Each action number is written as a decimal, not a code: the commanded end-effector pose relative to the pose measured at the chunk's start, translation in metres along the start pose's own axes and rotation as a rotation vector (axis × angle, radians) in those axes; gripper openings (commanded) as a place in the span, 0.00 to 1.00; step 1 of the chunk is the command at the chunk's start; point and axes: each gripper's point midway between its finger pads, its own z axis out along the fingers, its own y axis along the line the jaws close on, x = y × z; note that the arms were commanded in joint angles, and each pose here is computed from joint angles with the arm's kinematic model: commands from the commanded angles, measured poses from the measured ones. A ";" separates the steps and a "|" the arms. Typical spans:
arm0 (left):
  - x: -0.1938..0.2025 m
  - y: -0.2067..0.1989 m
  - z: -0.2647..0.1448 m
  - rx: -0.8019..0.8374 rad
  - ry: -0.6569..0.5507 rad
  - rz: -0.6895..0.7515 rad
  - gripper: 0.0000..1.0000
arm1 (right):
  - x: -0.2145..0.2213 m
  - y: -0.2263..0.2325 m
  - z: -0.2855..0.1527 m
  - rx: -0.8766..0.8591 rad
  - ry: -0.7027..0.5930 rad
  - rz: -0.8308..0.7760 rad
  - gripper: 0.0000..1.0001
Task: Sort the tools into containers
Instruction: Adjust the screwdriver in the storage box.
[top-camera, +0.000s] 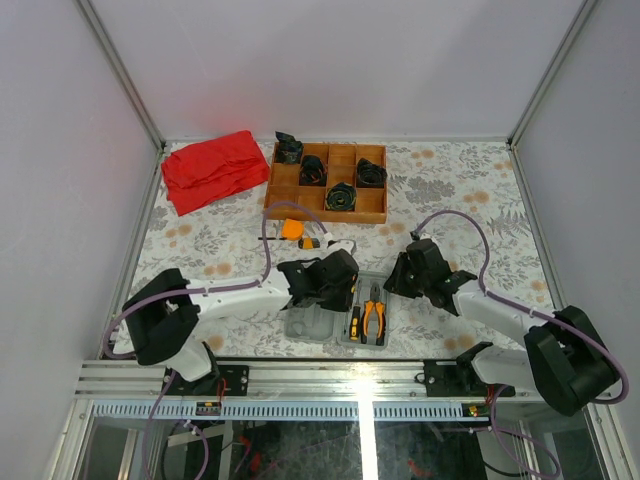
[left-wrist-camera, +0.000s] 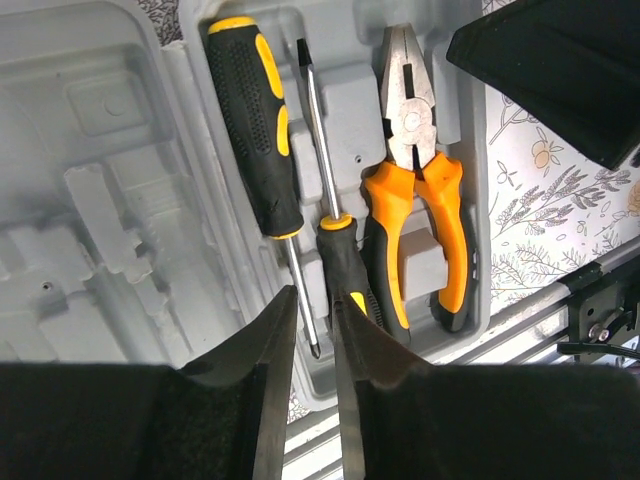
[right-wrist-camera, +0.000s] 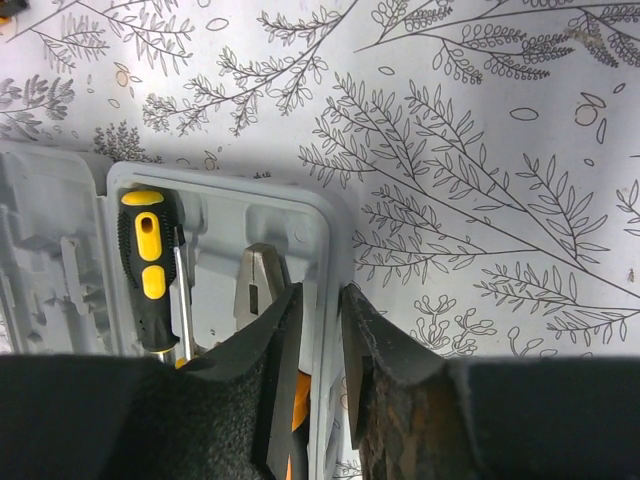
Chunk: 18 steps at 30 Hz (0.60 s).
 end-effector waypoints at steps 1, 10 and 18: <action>-0.007 -0.015 0.006 0.039 0.000 -0.006 0.20 | -0.014 0.011 -0.007 -0.035 -0.049 -0.009 0.31; 0.001 -0.018 0.016 0.039 0.017 -0.007 0.21 | -0.030 0.022 -0.015 -0.051 -0.081 -0.032 0.34; 0.000 -0.028 0.016 0.081 0.012 -0.010 0.21 | -0.042 0.026 -0.026 -0.052 -0.121 -0.043 0.35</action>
